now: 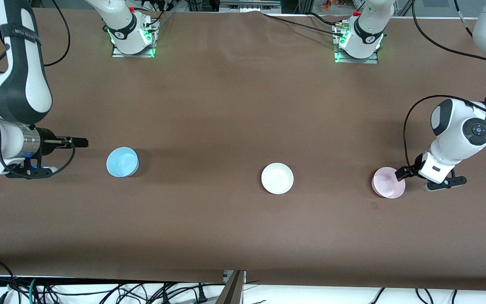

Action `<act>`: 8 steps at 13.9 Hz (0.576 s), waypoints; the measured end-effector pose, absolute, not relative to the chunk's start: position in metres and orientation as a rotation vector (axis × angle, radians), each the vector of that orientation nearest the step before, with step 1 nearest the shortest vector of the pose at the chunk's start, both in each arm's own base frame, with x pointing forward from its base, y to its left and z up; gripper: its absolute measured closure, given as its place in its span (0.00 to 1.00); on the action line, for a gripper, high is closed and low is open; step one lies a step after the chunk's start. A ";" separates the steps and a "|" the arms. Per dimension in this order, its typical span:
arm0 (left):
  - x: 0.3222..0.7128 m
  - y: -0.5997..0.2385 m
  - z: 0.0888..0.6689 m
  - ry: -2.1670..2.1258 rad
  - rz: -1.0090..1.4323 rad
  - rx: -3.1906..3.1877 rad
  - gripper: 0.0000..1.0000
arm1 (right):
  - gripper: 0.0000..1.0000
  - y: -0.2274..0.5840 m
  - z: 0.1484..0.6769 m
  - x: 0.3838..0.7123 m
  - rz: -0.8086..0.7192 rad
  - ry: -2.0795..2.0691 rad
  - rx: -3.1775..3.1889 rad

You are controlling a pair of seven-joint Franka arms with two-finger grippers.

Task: Stack pink and blue bowls on white bowl
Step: 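Reach both grippers to the pink and blue bowl rims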

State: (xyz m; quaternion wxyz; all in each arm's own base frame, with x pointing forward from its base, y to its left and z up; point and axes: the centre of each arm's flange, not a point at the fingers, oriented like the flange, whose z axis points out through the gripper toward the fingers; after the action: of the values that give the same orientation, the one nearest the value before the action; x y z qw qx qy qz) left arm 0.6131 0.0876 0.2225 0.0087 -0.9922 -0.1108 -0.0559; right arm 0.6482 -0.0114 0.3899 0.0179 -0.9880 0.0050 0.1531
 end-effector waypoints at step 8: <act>0.604 0.093 0.198 -0.378 -0.203 -3.139 0.19 | 0.00 -0.014 0.296 0.664 0.474 0.040 -3.066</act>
State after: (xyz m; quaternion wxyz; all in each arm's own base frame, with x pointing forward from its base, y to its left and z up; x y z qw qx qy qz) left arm 0.6038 0.0933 0.1978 -0.0135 -0.9907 -0.1192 -0.0640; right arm 0.6639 -0.0137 0.2962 0.0196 -0.9880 0.0129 0.1529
